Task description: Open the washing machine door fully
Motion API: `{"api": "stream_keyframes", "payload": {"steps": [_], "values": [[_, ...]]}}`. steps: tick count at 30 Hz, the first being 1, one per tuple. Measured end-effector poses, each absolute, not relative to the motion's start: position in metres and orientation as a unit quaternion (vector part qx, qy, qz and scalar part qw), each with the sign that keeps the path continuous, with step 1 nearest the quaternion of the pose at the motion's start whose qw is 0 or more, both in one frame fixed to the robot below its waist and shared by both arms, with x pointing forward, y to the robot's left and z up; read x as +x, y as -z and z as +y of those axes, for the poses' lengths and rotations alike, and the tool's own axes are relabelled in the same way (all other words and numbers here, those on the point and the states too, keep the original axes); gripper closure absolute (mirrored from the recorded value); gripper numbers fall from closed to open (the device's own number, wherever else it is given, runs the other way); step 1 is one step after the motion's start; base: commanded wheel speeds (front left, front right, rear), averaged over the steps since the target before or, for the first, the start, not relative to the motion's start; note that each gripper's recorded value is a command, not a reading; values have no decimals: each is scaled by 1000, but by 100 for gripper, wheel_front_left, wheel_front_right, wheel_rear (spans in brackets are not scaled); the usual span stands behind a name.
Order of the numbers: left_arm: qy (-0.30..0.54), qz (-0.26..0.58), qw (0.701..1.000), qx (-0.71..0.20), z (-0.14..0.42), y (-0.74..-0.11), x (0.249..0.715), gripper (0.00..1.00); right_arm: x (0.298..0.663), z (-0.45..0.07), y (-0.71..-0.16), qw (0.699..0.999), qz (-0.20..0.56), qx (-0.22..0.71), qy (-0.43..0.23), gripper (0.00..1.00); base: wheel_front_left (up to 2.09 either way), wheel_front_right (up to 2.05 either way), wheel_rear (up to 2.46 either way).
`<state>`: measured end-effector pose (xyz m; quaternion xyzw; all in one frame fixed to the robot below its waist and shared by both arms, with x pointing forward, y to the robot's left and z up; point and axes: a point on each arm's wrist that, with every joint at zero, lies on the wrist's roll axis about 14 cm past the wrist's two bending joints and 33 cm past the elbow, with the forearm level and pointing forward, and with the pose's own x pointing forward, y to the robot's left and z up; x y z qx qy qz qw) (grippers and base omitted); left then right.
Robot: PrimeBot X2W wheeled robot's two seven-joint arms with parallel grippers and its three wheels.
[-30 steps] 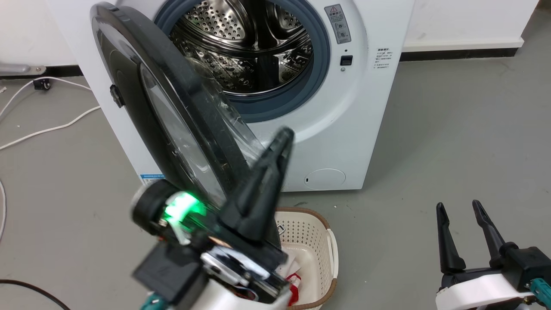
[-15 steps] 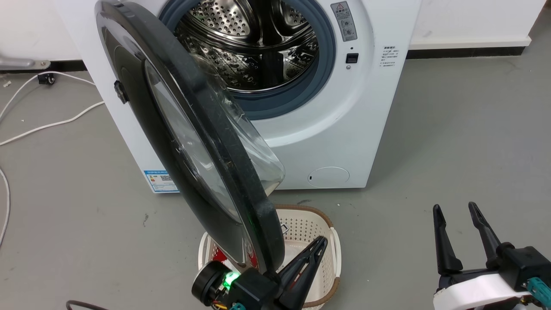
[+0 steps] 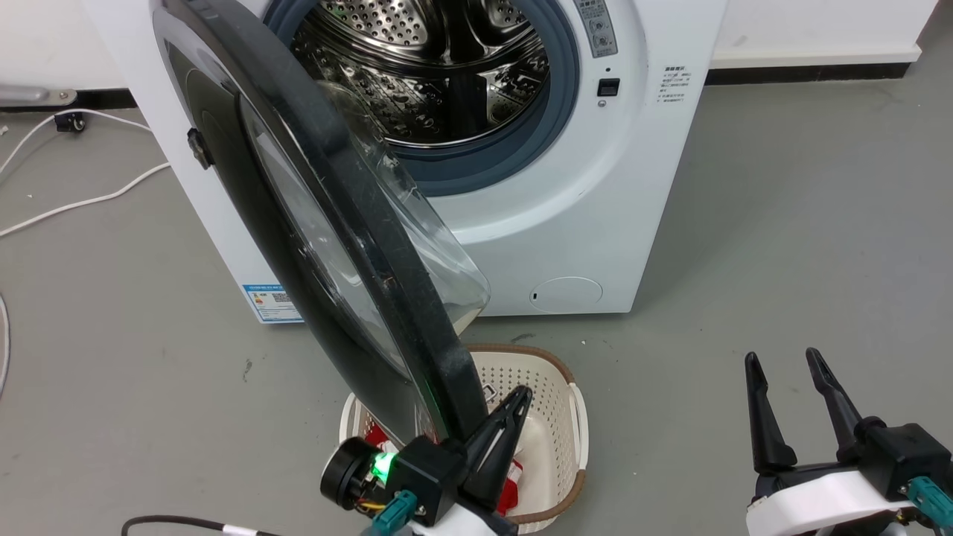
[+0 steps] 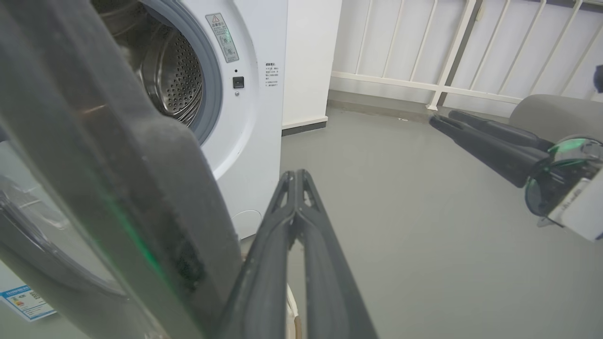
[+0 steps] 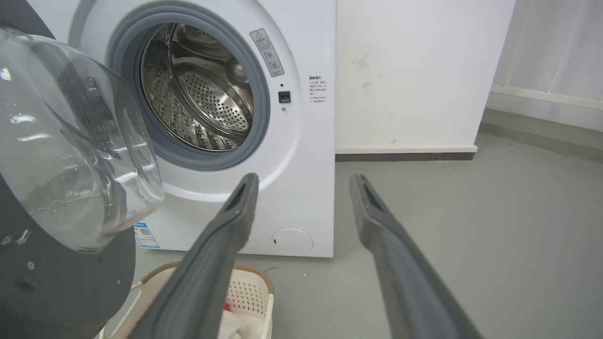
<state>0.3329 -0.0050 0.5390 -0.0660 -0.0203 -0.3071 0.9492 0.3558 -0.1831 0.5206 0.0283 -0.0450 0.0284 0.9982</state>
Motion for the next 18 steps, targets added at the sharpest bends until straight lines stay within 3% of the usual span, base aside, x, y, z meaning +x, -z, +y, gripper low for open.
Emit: {"api": "stream_keyframes", "payload": {"steps": [18], "values": [[279, -25, 956, -89, -2, -531, 354, 100, 364, -177, -514, 998, -35, 34, -37, 0, 0, 0, 0]]}}
